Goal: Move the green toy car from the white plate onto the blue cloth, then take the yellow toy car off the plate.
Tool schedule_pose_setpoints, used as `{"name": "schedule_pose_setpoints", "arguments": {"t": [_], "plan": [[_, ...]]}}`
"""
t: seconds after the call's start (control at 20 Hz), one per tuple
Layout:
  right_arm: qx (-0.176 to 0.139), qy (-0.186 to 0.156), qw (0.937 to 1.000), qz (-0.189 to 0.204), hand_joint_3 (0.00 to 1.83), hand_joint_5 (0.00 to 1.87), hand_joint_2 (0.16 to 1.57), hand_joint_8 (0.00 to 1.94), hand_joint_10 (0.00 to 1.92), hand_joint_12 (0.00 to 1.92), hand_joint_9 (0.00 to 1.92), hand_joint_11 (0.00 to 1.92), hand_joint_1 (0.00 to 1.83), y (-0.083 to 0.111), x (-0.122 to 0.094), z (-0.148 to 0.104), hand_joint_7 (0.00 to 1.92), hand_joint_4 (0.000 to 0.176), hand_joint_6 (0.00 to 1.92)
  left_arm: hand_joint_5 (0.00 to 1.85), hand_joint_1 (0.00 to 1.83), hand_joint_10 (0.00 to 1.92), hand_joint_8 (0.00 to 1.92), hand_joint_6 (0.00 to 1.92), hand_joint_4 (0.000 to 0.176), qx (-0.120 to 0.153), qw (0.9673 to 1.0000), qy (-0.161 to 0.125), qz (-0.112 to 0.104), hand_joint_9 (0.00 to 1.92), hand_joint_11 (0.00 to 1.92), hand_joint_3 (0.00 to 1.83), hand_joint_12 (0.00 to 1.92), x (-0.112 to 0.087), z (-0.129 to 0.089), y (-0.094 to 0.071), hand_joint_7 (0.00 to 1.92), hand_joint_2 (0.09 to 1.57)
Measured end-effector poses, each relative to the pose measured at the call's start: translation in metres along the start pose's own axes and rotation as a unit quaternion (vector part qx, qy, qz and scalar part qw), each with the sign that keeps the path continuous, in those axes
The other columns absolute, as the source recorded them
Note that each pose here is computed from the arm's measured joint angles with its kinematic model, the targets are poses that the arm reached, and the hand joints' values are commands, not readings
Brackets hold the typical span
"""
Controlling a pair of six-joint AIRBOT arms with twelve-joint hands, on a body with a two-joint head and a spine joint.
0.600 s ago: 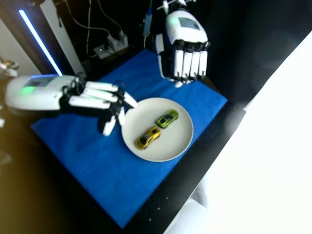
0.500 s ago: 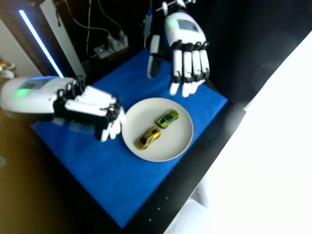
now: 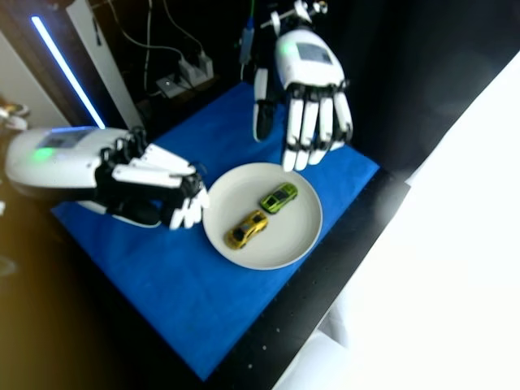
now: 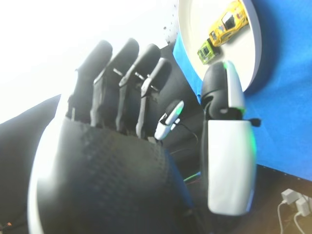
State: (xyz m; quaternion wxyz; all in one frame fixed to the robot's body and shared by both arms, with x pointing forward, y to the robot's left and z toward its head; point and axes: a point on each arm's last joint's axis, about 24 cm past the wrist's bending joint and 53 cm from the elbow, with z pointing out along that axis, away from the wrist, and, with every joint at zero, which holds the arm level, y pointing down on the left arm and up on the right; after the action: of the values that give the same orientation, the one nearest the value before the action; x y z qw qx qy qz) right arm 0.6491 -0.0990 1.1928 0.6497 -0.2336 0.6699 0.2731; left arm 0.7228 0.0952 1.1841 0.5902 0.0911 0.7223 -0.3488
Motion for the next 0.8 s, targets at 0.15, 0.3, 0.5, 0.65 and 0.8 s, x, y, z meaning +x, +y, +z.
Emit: {"name": "schedule_pose_setpoints", "arguments": {"t": [0.15, 0.3, 0.5, 0.65, 0.8], "plan": [[-0.001, 0.0, 1.0, -0.001, 0.0, 0.34, 1.09, 1.12, 1.41, 1.79, 0.51, 0.54, 1.12, 0.0, 0.0, 0.0, 0.54, 0.0, 1.1, 0.77, 0.8, 0.86, 0.26, 0.16, 0.0, -0.007, 0.9998, 0.017, 0.011, 0.53, 0.19, 0.0, 1.65, 0.009, 0.015, 0.0, 0.78, 0.87], [0.0, 0.0, 1.0, 0.0, 0.01, 0.28, 1.12, 0.99, 1.35, 1.77, 0.43, 0.47, 1.19, 0.0, 0.0, 0.0, 0.44, 0.0, 1.0, 0.79, 0.91, 0.92, 0.28, 0.15, 0.0, -0.027, 0.9987, 0.041, 0.012, 0.52, 0.22, 0.0, 1.65, 0.024, 0.025, 0.012, 0.8, 0.87], [-0.001, 0.0, 1.0, 0.001, 0.0, 0.33, 1.12, 1.05, 1.36, 1.85, 0.49, 0.4, 1.22, 0.001, 0.001, 0.001, 0.52, 0.0, 0.92, 0.8, 1.0, 0.88, 0.32, 0.13, 0.0, -0.044, 0.9967, 0.067, 0.012, 0.37, 0.0, 0.0, 1.67, 0.042, 0.037, 0.02, 0.68, 0.87], [-0.002, 0.001, 1.0, 0.002, 0.0, 0.36, 1.11, 1.05, 1.36, 1.84, 0.51, 0.41, 1.22, 0.002, 0.001, 0.001, 0.55, 0.0, 0.9, 0.78, 1.02, 0.87, 0.26, 0.1, 0.0, -0.052, 0.9953, 0.081, 0.012, 0.42, 0.04, 0.0, 1.69, 0.052, 0.045, 0.023, 0.72, 0.9], [-0.002, 0.0, 1.0, 0.002, 0.0, 0.37, 1.11, 1.02, 1.38, 1.88, 0.47, 0.4, 1.21, 0.002, 0.001, 0.001, 0.53, 0.0, 0.89, 0.8, 1.0, 0.87, 0.25, 0.09, 0.0, -0.058, 0.9949, 0.082, 0.003, 0.45, 0.09, 0.0, 1.65, 0.054, 0.047, 0.027, 0.76, 0.89]]}}
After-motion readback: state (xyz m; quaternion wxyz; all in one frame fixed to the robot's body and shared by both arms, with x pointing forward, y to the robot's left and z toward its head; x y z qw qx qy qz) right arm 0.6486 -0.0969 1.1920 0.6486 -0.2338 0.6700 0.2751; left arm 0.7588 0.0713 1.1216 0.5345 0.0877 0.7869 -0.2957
